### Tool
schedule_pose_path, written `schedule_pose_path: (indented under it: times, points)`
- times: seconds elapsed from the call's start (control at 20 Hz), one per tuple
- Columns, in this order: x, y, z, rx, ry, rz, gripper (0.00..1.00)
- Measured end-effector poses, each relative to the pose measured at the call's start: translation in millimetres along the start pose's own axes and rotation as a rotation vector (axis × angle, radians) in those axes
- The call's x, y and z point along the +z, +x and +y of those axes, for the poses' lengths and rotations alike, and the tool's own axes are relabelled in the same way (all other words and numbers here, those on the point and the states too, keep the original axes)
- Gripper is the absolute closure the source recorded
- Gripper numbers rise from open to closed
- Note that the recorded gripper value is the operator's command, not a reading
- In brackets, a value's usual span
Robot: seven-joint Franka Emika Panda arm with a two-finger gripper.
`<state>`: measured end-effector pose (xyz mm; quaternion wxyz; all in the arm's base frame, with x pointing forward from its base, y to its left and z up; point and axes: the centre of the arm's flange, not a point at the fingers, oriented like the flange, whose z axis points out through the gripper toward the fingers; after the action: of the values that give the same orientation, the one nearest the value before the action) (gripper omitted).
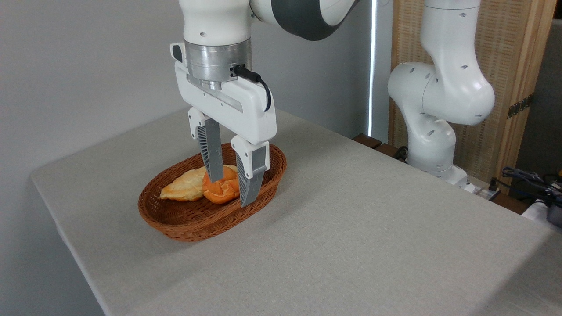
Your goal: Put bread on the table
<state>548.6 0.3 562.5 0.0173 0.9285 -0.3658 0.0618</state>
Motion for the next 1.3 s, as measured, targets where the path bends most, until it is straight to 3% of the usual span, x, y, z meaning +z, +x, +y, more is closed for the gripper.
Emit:
schedule_pose_path:
  times: [0.25,1.3]
  points:
    - [3.2,-0.5,5.1,0.006,-0.025,-0.025,0.00]
    - [4.2,3.4,9.6,0.017,-0.028,-0.027,0.00]
